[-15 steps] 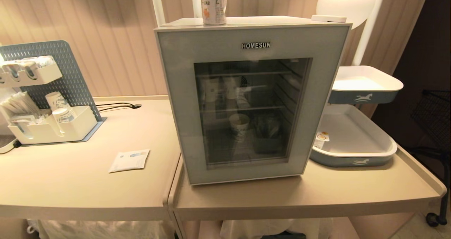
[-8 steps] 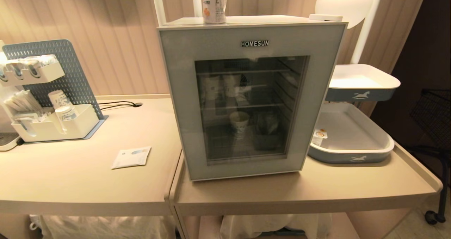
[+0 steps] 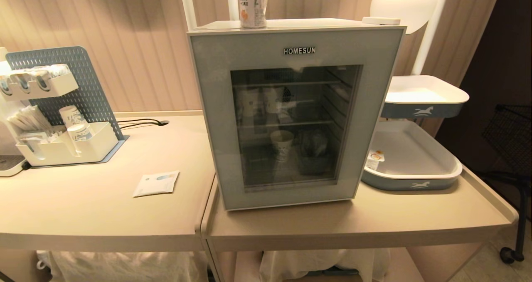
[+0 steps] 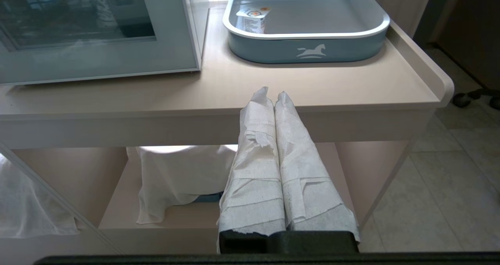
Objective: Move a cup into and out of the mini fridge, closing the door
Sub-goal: Open the freezer door
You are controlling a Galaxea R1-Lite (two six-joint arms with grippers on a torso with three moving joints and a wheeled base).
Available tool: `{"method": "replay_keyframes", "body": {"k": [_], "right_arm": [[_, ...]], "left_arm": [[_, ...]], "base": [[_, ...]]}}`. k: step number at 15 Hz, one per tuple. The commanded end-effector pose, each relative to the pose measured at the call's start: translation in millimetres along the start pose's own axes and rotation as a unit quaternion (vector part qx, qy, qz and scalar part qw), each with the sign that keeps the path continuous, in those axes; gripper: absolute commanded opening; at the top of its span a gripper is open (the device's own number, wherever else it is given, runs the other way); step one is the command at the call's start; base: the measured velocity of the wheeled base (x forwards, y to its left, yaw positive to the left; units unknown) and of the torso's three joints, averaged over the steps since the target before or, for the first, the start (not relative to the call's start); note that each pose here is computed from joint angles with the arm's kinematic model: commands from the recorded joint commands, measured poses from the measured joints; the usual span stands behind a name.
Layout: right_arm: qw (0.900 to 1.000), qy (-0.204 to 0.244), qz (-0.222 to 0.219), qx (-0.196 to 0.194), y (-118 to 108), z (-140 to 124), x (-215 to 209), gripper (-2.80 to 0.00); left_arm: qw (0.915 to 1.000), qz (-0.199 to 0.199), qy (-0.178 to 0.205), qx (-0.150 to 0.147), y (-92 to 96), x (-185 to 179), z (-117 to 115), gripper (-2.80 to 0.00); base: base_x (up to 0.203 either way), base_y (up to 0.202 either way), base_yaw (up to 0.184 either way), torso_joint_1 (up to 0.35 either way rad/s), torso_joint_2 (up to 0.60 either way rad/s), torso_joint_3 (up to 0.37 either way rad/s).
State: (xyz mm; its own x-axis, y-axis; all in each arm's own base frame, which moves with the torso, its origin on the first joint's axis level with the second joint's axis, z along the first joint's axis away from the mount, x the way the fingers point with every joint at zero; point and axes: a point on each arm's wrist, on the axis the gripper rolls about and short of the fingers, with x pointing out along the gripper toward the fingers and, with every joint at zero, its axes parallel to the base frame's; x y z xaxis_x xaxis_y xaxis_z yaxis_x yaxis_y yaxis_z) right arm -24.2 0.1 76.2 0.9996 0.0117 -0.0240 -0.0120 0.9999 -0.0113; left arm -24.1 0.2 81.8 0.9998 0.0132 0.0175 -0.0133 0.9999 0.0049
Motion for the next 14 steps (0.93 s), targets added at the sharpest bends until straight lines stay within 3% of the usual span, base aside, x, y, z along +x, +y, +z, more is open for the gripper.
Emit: {"method": "replay_keyframes", "body": {"k": [1, 3, 5, 7, 9, 11, 13, 14], "right_arm": [[1.0, 0.001, 0.0, 0.0, 0, 0, 0, -2.8], [1.0, 0.001, 0.0, 0.0, 0, 0, 0, -2.8], [1.0, 0.002, 0.001, 0.0, 0, 0, 0, -2.8], [1.0, 0.002, 0.0, 0.0, 0, 0, 0, -2.8], [1.0, 0.002, 0.0, 0.0, 0, 0, 0, -2.8], [1.0, 0.003, 0.001, 0.0, 0, 0, 0, -2.8], [1.0, 0.002, 0.0, 0.0, 0, 0, 0, -2.8], [1.0, 0.002, 0.0, 0.0, 0, 0, 0, -2.8]], "left_arm": [[1.0, 0.001, -0.007, -0.002, 0.2, -3, 18, -2.8], [0.9998, 0.006, -0.011, -0.014, 0.9, -16, 74, -2.8], [0.9991, 0.012, -0.019, -0.036, 1.8, -27, 157, -2.8], [0.9971, 0.017, 0.045, -0.059, 1.7, 16, 220, -2.8], [0.9858, 0.006, 0.15, -0.075, -0.2, 98, 239, -2.8], [0.9678, -0.033, 0.236, -0.083, -1.0, 181, 231, 0.0], [0.9489, -0.112, 0.279, -0.096, 4.7, 259, 214, 0.0], [0.9348, -0.179, 0.284, -0.116, 9.1, 287, 207, 0.0]], "base": [[0.0, 0.0, 0.0, 0.0, 0.0, 0.0], [0.0, 0.0, 0.0, 0.0, 0.0, 0.0], [0.0, 0.0, 0.0, 0.0, 0.0, 0.0], [0.0, 0.0, 0.0, 0.0, 0.0, 0.0], [0.0, 0.0, 0.0, 0.0, 0.0, 0.0], [0.0, 0.0, 0.0, 0.0, 0.0, 0.0], [0.0, 0.0, 0.0, 0.0, 0.0, 0.0], [0.0, 0.0, 0.0, 0.0, 0.0, 0.0]]}}
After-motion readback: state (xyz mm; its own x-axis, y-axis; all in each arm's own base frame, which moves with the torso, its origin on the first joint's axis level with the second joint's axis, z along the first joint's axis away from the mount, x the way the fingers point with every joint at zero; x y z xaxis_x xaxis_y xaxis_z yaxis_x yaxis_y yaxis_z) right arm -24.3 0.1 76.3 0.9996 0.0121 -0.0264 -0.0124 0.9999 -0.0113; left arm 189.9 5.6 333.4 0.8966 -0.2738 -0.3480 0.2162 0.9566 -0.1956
